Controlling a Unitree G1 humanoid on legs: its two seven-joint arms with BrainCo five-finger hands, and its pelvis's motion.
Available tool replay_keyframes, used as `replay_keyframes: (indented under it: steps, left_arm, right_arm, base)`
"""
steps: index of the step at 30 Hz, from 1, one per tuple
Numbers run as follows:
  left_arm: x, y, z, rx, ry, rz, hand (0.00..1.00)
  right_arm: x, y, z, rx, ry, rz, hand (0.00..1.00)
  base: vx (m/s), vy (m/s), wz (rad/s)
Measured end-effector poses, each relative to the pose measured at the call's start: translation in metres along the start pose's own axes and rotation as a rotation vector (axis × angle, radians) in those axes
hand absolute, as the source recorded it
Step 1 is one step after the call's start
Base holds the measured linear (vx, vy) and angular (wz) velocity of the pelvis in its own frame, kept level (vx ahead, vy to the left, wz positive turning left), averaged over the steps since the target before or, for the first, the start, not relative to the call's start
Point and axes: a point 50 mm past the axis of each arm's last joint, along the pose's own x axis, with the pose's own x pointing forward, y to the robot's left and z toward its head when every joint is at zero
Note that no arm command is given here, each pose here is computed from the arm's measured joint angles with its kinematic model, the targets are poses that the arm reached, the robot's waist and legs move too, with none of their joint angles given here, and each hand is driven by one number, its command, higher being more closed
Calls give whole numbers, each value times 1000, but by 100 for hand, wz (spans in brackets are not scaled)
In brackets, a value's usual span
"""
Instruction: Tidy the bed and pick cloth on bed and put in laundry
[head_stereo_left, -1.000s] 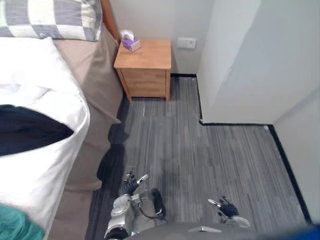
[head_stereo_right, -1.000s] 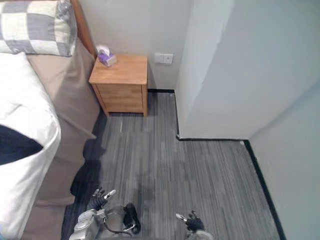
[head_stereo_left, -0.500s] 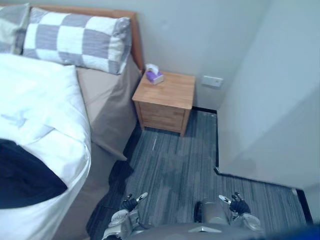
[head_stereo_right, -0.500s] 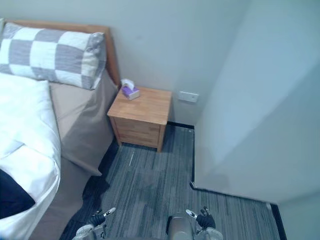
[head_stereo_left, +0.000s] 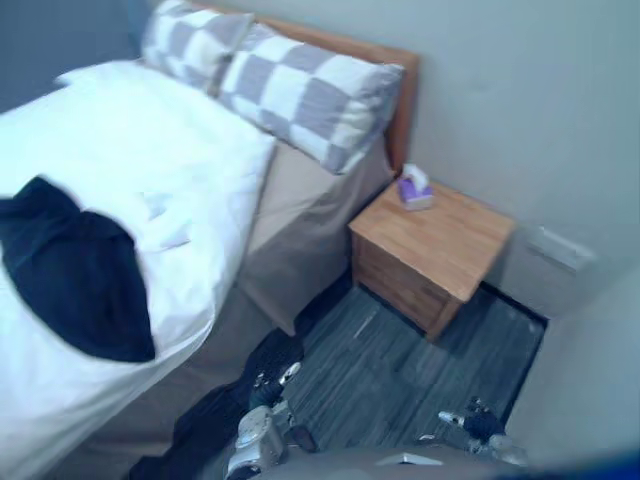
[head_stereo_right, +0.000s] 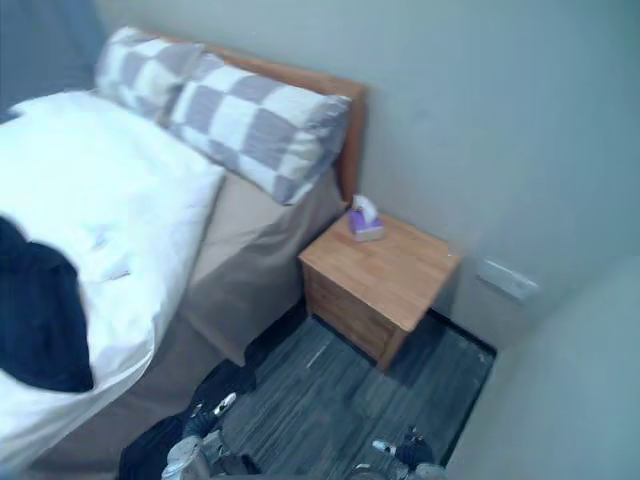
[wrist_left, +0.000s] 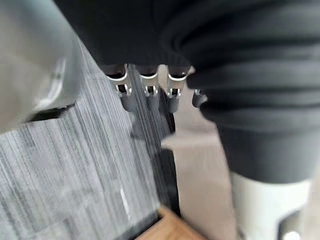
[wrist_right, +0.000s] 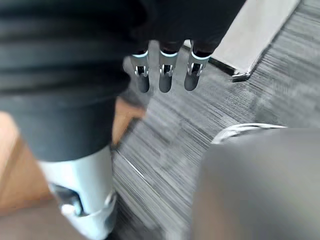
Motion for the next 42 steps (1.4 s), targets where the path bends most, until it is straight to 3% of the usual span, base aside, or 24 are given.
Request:
replay_keyframes:
  steps: [3,5,8,13,17,23,28,35,42]
  left_arm:
    - [-2,9,-8,3,24,22,0]
    - [-5,28,-18,5,63,76,0]
    - [-8,22,-29,17,102,61,0]
    - [-5,21,-24,242,120,-24,0]
    - [0,25,-19,280,133,-13,0]
    - [0,23,-18,236,136,4,0]
    - [-4,7,-28,224,136,-32,0]
    - [-1,9,-12,220,55,-11,0]
    - [-7,0,-26,191,63,-32,0]
  right_arm:
    - [0,-19,4,13,-22,-36,0]
    - [0,-9,6,17,-41,-10,0]
    - [-1,-20,3,15,-40,-36,0]
    - [4,-12,19,80,-84,-34,0]
    - [3,-5,19,132,-110,-24,0]
    - [-1,-3,12,172,-116,-22,0]
    - [-1,-21,13,179,-119,-62,0]
    - [0,5,12,188,-106,21,0]
    - [0,6,15,149,-90,26,0]
  base:
    - [144,-111,93]
    - [102,-191,49]
    - [88,-147,37]
    - [139,48,29]
    - [201,-38,89]
    - [256,-151,62]
    - [312,-149,45]
    - [120,-110,24]
    - [65,25,-35]
